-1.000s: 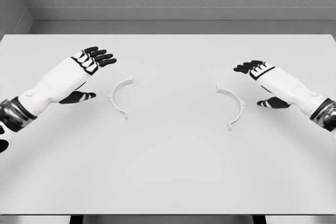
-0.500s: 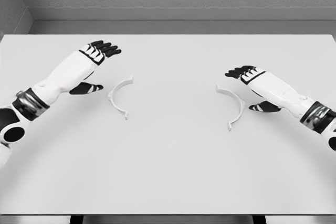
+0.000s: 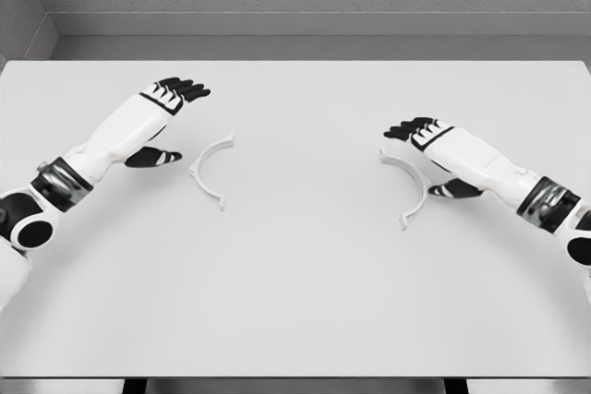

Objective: Assemble PVC drainage pipe clamps

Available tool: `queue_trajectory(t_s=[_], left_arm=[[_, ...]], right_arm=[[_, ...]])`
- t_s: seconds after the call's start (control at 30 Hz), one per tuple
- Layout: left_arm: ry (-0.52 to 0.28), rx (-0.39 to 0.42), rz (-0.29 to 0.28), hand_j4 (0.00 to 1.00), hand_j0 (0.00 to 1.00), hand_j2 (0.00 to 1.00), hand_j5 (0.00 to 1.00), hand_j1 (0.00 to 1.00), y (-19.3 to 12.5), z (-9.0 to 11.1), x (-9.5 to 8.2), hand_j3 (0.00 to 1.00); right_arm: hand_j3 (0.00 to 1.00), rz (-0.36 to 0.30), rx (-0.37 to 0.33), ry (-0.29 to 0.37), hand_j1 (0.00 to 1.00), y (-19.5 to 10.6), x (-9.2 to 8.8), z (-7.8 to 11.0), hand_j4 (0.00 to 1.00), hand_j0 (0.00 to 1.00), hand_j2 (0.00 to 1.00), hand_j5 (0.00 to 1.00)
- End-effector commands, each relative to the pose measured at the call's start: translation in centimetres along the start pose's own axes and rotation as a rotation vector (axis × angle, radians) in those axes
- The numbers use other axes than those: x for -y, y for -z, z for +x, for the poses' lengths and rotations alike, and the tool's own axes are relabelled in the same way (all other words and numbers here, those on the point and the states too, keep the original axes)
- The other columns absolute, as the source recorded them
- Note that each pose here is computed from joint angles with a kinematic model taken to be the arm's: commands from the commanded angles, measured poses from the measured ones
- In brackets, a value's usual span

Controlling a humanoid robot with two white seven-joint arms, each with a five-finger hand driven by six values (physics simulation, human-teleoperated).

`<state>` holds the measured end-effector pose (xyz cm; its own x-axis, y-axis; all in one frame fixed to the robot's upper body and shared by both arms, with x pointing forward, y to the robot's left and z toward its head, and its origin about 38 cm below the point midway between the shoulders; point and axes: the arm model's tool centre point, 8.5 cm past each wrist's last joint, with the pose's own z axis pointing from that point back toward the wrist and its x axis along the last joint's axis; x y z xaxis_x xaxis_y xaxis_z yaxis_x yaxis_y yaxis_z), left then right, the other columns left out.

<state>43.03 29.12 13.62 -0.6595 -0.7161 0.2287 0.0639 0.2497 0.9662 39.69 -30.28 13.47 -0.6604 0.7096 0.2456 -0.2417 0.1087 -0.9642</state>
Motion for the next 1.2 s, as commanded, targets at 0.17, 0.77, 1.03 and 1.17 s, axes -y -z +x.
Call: queue_trajectory(t_s=[0.17,0.77,1.03,1.17], left_arm=[[-0.026,-0.004,-0.024,1.0,1.0,1.0,1.0,1.0,0.6,-0.1,1.3,1.0],[-0.039,-0.042,-0.052,1.0,1.0,1.0,1.0,1.0,0.5,-1.4,2.1,1.0],[-0.052,-0.054,-0.063,1.0,1.0,1.0,1.0,1.0,0.5,-1.6,2.8,1.0],[-0.055,-0.051,-0.065,1.0,1.0,1.0,1.0,1.0,0.6,-1.4,3.0,1.0]], right_arm=[[1.0,-0.001,0.016,0.006,1.0,0.8,-0.2,0.5,1.0,1.0,1.0,1.0],[1.0,0.0,-0.043,0.016,1.0,0.7,0.4,-2.0,1.0,1.0,1.0,1.0],[1.0,-0.008,-0.041,0.035,1.0,1.9,-0.1,-1.9,1.0,1.0,1.0,1.0],[1.0,-0.007,-0.035,0.029,1.0,2.4,-0.2,-1.5,1.0,1.0,1.0,1.0]])
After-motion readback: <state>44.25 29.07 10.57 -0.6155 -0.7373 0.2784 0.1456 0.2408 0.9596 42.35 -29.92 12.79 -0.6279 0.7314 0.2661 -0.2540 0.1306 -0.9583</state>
